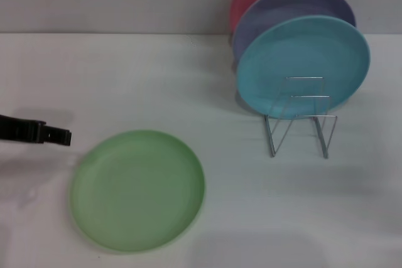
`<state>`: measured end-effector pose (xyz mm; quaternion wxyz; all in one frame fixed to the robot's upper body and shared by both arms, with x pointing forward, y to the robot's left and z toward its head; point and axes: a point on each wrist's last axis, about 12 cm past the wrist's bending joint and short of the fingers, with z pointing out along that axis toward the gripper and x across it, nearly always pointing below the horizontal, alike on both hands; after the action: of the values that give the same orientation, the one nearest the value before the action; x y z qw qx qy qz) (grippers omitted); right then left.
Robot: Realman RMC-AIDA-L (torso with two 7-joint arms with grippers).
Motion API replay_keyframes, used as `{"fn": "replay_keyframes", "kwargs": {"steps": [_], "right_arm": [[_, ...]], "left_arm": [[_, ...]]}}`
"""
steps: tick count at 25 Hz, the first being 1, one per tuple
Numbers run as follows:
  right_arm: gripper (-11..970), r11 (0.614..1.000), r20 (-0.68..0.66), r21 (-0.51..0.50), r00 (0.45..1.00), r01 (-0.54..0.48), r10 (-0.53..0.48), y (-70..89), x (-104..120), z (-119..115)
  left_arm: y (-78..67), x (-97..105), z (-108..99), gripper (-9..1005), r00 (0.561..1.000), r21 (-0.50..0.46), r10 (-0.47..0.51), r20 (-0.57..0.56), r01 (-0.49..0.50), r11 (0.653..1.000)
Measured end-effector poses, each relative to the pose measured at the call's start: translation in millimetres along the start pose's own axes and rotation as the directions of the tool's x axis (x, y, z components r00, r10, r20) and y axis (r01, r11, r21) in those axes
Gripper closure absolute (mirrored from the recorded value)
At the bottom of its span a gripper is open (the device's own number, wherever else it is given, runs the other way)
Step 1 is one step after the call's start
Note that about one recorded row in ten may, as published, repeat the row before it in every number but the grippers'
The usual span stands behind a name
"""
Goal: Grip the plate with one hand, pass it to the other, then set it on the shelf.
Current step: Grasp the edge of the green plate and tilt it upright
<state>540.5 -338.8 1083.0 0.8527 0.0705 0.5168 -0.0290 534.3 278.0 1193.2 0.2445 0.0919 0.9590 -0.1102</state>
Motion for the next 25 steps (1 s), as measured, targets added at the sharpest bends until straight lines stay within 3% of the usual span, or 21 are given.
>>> {"fn": "replay_keyframes", "kwargs": {"steps": [11, 15, 25], "right_arm": [[231, 1.000, 0.018, -0.010, 1.000, 0.019, -0.019, -4.1, -3.6, 11.2], [231, 1.000, 0.021, -0.012, 1.000, 0.023, -0.023, -4.5, -4.2, 13.3], [231, 0.999, 0.023, -0.016, 0.999, 0.040, -0.040, -8.4, -5.6, 17.1]], "left_arm": [[-7.6, 5.6, 18.0, 172, 0.989, -0.008, -0.064, -0.130, 0.064, 0.998], [-11.9, 7.8, 28.4, 185, 0.981, -0.045, -0.064, -0.184, 0.056, 0.997], [-24.0, 8.2, 45.4, 221, 0.967, -0.033, -0.053, -0.248, 0.046, 0.998]]}}
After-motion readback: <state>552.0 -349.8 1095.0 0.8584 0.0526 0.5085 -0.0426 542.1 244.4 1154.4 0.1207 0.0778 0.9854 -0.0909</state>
